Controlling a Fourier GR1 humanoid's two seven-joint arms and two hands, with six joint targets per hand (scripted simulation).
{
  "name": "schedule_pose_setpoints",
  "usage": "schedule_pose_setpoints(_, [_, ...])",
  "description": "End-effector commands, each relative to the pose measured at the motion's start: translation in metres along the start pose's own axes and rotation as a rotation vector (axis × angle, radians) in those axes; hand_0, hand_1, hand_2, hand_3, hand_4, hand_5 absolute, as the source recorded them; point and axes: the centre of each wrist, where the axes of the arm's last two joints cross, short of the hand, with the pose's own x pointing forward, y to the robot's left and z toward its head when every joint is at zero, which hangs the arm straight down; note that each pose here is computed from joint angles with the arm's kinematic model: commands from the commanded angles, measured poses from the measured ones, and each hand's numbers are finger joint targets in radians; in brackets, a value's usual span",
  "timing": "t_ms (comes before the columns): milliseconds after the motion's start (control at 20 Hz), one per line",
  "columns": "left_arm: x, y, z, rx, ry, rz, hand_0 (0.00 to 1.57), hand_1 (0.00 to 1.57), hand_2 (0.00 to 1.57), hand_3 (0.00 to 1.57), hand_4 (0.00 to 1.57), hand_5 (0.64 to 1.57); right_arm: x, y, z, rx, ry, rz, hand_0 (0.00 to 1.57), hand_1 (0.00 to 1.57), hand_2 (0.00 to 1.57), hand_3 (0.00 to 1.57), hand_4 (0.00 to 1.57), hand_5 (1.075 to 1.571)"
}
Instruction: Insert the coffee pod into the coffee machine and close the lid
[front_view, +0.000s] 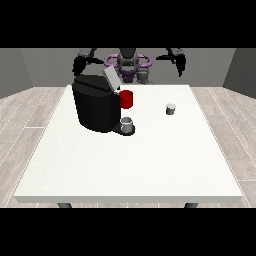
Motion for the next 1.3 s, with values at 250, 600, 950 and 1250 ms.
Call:
schedule_pose_setpoints(250, [0.015,0.078,-0.037,0.022,0.051,-0.177,0.0,0.0,0.0,0.0,0.0,1.571,0.033,0.0,-0.019,0.037,-0.114,-0.031,0.0,0.0,0.0,0.0,0.18,1.571])
schedule_pose_setpoints(600, [0.009,0.068,-0.072,0.004,0.113,-0.243,0.0,0.0,0.0,0.0,0.0,1.571,0.032,0.036,-0.021,0.048,-0.124,-0.046,0.0,0.0,0.0,0.0,0.12,1.571])
schedule_pose_setpoints(950, [0.002,0.098,-0.088,0.018,0.214,-0.253,0.0,0.0,0.0,0.0,0.0,1.571,0.033,0.043,-0.019,0.097,-0.125,-0.041,0.0,0.0,0.0,0.0,0.33,1.571])
schedule_pose_setpoints(1250, [-0.011,0.069,-0.097,-0.026,0.257,-0.346,0.0,0.0,0.0,0.0,0.0,1.571,0.039,0.047,-0.041,0.019,-0.08,-0.008,0.0,0.0,0.0,0.0,0.37,1.571])
